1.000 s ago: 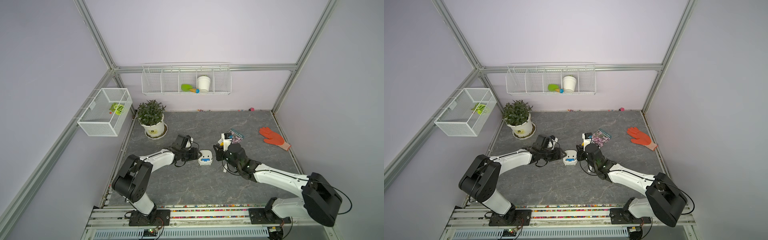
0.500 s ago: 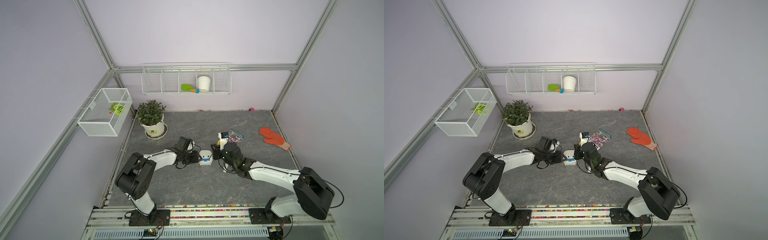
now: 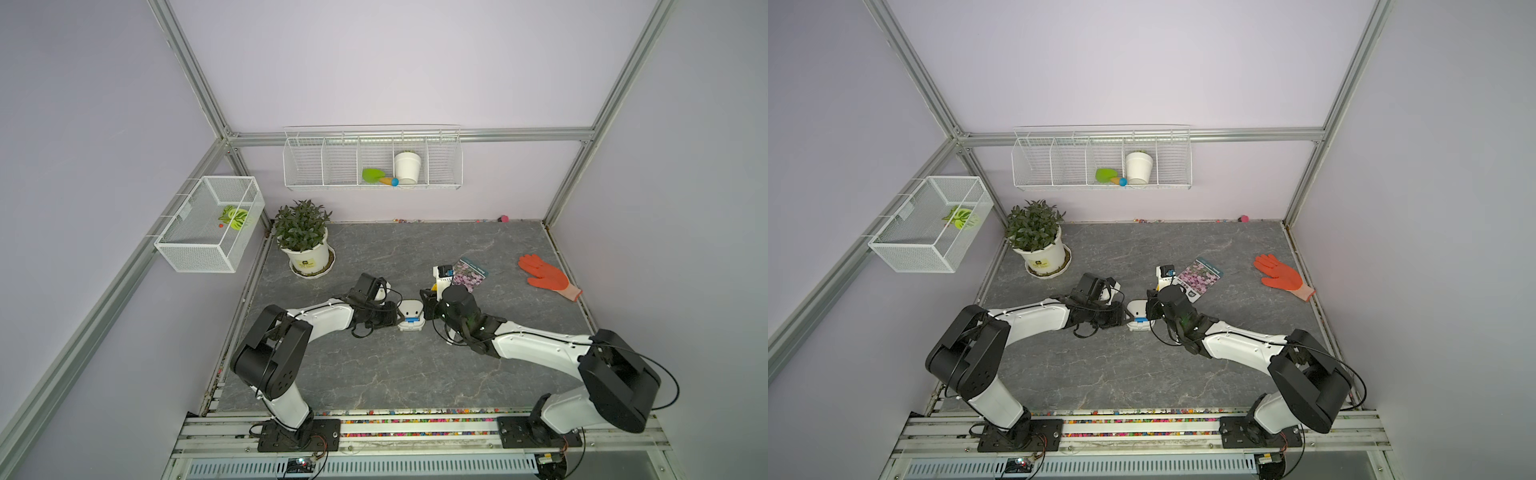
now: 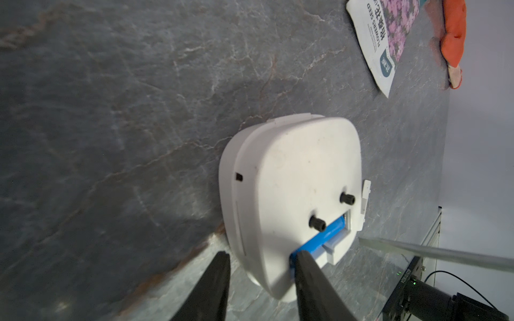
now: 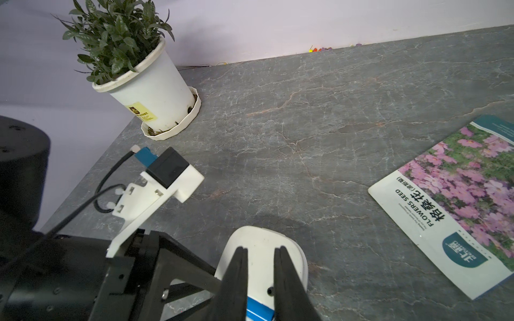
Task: Remove the battery from the alarm
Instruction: Release the battery from the alarm.
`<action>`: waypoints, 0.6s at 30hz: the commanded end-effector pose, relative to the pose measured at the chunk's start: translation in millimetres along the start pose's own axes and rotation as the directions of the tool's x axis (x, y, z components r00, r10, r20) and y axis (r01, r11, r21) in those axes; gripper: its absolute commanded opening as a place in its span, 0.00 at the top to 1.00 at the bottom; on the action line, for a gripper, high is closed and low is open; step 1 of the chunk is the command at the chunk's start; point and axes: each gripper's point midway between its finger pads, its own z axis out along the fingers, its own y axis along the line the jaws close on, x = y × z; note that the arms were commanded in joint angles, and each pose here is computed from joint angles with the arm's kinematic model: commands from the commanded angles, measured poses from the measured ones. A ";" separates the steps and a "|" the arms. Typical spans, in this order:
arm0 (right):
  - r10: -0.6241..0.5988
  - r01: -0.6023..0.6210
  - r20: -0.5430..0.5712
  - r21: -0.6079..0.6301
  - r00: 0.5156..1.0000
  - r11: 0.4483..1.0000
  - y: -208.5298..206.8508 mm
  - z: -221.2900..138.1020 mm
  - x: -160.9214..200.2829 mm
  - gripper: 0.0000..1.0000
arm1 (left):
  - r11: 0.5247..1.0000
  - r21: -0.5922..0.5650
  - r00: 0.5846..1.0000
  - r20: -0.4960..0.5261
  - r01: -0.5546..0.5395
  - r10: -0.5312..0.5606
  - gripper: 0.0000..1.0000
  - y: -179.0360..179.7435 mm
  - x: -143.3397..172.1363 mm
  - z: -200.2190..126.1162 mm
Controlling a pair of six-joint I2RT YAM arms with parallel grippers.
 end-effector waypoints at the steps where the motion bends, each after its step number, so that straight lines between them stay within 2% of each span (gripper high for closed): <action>1: -0.035 0.034 0.013 0.030 0.999 0.999 0.2 3.1 -3.6 1.00 | 1.000 -0.025 1.000 -0.006 -0.007 0.007 0.58 3.0 3.1 -2.0; 18: -0.119 0.122 -0.033 0.101 0.992 0.987 -5.8 11.2 15.2 1.00 | 1.000 -0.026 1.000 -0.003 -0.004 0.004 0.60 3.6 5.8 -4.7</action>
